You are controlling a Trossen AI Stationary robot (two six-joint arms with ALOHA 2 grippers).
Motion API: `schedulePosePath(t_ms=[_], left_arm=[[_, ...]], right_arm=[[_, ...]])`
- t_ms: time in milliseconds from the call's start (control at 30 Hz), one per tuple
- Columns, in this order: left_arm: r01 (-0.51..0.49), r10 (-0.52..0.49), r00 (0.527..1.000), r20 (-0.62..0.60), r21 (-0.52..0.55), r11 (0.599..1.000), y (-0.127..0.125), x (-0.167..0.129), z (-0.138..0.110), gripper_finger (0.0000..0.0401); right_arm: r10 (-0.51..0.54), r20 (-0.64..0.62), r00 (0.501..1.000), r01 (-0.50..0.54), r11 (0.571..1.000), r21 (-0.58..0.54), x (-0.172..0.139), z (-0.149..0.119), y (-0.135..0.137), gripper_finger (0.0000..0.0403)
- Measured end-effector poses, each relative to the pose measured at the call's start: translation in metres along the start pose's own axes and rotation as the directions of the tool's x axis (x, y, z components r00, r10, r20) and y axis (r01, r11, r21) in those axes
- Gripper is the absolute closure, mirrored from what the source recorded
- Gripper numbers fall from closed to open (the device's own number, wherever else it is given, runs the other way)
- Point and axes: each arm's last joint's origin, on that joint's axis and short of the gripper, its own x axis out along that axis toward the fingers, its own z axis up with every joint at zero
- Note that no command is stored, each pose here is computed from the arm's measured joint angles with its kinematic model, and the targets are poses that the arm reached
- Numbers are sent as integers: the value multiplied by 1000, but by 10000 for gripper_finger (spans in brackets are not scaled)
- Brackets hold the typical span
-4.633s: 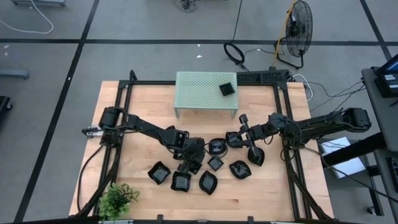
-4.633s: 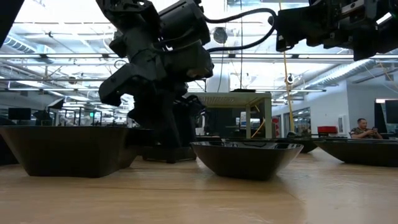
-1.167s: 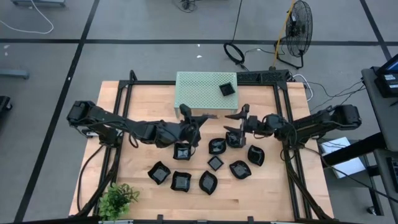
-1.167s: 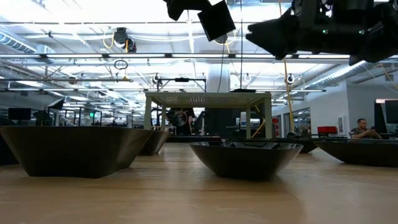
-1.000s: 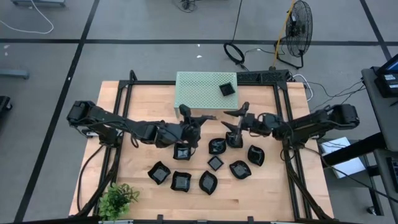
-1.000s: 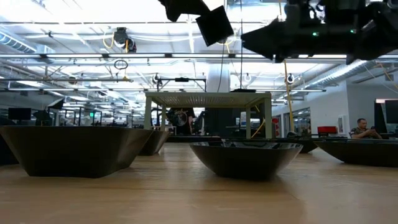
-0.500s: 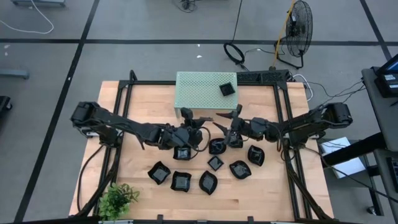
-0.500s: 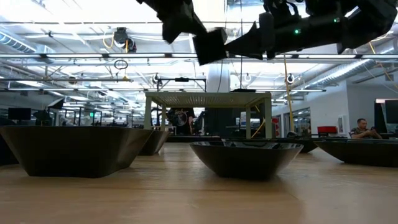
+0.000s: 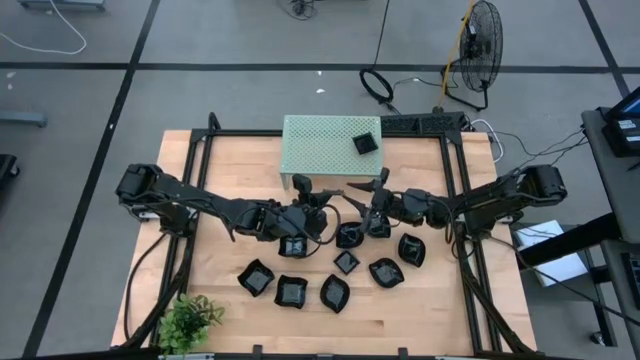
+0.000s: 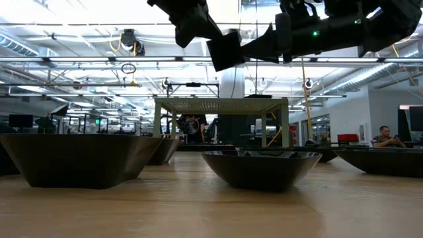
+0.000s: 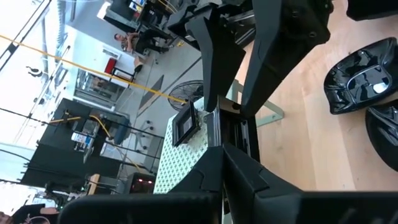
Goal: Pick & Place Mini shaped plates
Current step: Stack the black square plate on top of the other black square plates on the shelf
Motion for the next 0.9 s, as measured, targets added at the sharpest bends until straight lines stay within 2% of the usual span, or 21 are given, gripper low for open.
schedulePosePath(t_ms=[200, 333, 667, 767, 900], left_arm=[[1, -1, 1000, -2, -2, 1000, 0, 0, 0, 391], [4, -4, 1000, 0, -2, 1000, 0, 0, 0, 392], [26, -25, 999, 21, -20, 999, 0, 0, 0, 386], [25, -24, 999, 22, -24, 999, 0, 0, 1, 396], [70, -66, 996, 65, -58, 996, -1, 1, 2, 391]], right_arm=[[5, 1, 1000, -5, 1000, 0, 0, 0, 0, 278], [52, 11, 999, -52, 999, -3, 0, 0, 1, 298], [51, 16, 999, -51, 999, -19, 0, 1, 1, 336], [51, 16, 999, -51, 998, -23, 0, 1, 1, 345], [50, 15, 999, -50, 998, -24, 0, 1, 1, 367]])
